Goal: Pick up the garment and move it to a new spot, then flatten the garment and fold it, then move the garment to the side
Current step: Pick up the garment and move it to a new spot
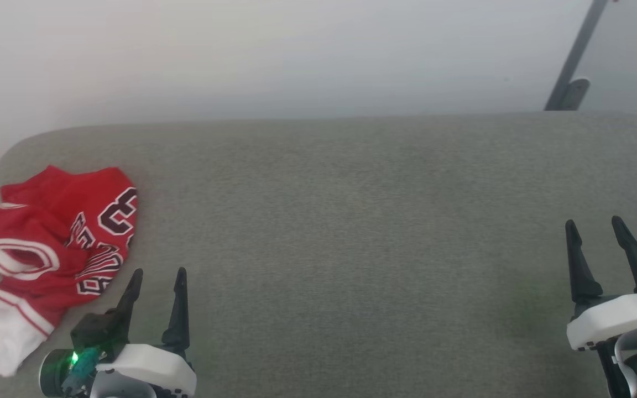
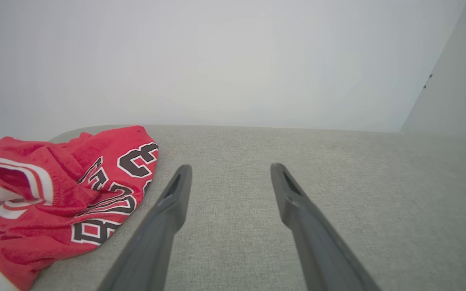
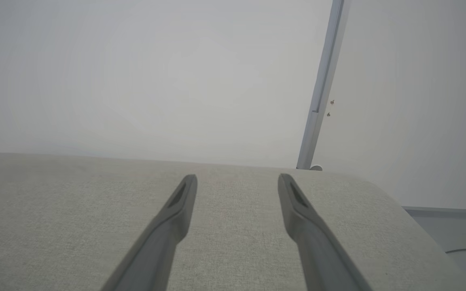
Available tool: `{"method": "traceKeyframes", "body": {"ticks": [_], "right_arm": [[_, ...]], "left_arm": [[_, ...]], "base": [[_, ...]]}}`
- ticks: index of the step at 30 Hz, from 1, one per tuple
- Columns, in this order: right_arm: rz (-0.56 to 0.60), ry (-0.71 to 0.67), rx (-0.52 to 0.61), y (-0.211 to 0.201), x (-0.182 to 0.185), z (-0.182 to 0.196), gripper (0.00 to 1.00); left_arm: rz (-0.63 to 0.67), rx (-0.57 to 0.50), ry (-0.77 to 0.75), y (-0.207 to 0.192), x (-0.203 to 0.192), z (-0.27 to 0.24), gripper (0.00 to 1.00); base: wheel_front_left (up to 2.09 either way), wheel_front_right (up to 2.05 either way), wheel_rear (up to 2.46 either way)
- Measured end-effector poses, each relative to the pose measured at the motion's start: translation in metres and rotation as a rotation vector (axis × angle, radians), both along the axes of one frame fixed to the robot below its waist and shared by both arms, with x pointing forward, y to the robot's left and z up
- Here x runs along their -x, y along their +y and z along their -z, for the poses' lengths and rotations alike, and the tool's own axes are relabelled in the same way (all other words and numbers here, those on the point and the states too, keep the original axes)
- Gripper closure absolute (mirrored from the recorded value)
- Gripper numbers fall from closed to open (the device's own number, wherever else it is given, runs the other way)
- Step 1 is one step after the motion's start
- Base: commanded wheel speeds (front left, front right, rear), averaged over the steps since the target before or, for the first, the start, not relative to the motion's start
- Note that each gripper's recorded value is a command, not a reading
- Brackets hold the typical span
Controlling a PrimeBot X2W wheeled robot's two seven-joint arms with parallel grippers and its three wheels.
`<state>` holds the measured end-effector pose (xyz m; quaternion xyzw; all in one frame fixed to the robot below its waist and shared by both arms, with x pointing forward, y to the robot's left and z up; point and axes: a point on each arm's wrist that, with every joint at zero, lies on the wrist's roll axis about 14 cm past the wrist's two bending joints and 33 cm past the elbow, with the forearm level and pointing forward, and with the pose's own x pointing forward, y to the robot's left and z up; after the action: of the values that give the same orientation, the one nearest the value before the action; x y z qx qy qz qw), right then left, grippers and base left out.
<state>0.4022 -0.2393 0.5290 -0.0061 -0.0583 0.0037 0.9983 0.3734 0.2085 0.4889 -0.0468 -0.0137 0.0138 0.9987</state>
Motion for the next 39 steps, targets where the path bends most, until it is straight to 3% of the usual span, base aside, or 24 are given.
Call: {"method": "traceKeyframes", "body": {"ticks": [11,20,30,39], "right_arm": [[-0.171,0.003,-0.015,0.062,-0.027,0.002,0.00],[-0.422,0.030,-0.031,0.157,-0.038,0.011,0.00],[-0.688,0.061,-0.056,0.258,-0.026,0.020,0.00],[-0.767,0.072,-0.073,0.286,-0.020,0.022,0.00]], "left_arm": [[-0.156,0.012,0.000,0.048,0.030,0.000,0.00],[-0.331,0.037,0.006,0.089,0.073,0.003,0.00],[-0.513,0.061,0.006,0.119,0.128,0.005,0.00],[-0.581,0.075,0.012,0.126,0.148,0.006,0.00]], "base": [[0.00,0.00,0.00],[0.00,0.00,0.00],[0.00,0.00,0.00],[0.00,0.00,0.00]]}}
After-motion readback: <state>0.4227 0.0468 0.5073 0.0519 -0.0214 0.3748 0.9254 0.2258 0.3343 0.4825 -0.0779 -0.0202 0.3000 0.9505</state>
